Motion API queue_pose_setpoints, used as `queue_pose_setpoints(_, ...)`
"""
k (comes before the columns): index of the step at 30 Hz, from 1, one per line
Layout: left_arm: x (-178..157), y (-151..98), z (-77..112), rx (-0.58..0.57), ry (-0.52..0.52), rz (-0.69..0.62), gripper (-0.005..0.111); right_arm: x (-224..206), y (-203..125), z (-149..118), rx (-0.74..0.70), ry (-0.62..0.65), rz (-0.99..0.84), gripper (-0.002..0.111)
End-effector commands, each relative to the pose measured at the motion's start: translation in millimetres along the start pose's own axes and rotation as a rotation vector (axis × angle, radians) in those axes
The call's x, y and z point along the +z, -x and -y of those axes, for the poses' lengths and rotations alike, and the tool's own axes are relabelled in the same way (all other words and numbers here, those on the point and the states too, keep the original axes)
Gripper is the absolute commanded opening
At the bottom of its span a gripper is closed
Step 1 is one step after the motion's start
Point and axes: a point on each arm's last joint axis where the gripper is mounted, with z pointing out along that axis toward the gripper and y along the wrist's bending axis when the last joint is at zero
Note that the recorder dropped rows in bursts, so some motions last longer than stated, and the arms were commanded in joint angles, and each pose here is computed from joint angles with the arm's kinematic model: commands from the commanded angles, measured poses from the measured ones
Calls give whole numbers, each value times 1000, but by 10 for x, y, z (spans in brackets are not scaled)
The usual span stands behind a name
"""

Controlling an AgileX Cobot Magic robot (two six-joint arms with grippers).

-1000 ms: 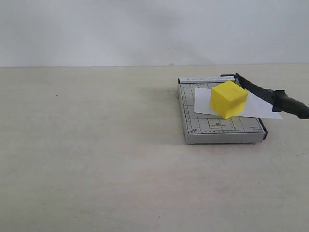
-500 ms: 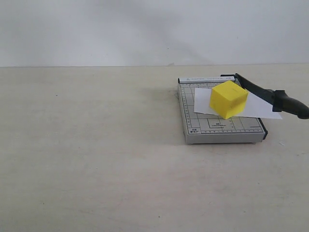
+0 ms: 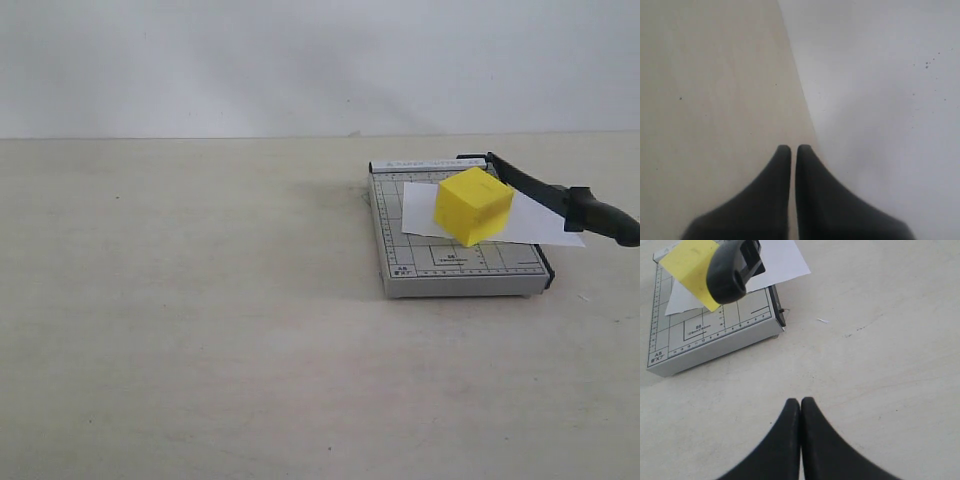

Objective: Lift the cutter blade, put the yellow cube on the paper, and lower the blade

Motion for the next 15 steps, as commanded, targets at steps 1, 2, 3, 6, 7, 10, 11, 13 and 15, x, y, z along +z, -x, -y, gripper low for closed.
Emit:
queue_pose_setpoints(1, 3, 13, -3, 48, 9, 13, 4, 1, 6, 4, -11, -4, 9, 0)
queue_pose_setpoints(2, 3, 13, -3, 48, 9, 13, 4, 1, 6, 4, -11, -4, 9, 0)
queue_pose_setpoints(3, 3, 13, -3, 48, 9, 13, 4, 1, 6, 4, -11, -4, 9, 0)
queue_pose_setpoints(6, 3, 13, -3, 48, 9, 13, 4, 1, 6, 4, -11, -4, 9, 0)
queue_pose_setpoints(7, 3, 13, -3, 48, 9, 13, 4, 1, 6, 4, -11, -4, 9, 0)
queue_pose_setpoints(10, 3, 12, -10, 74, 16, 12, 4, 1, 6, 4, -11, -4, 9, 0)
queue_pose_setpoints(11, 5, 16, -12, 140, 20, 15, 4, 1, 4, 4, -11, -3, 7, 0)
queue_pose_setpoints(13, 4, 34, -14, 413, 29, 31, 4, 1, 4, 4, -11, -3, 7, 0)
queue_pose_setpoints(15, 2, 67, -12, 738, 46, 62, 4, 1, 9, 4, -11, -4, 12, 0)
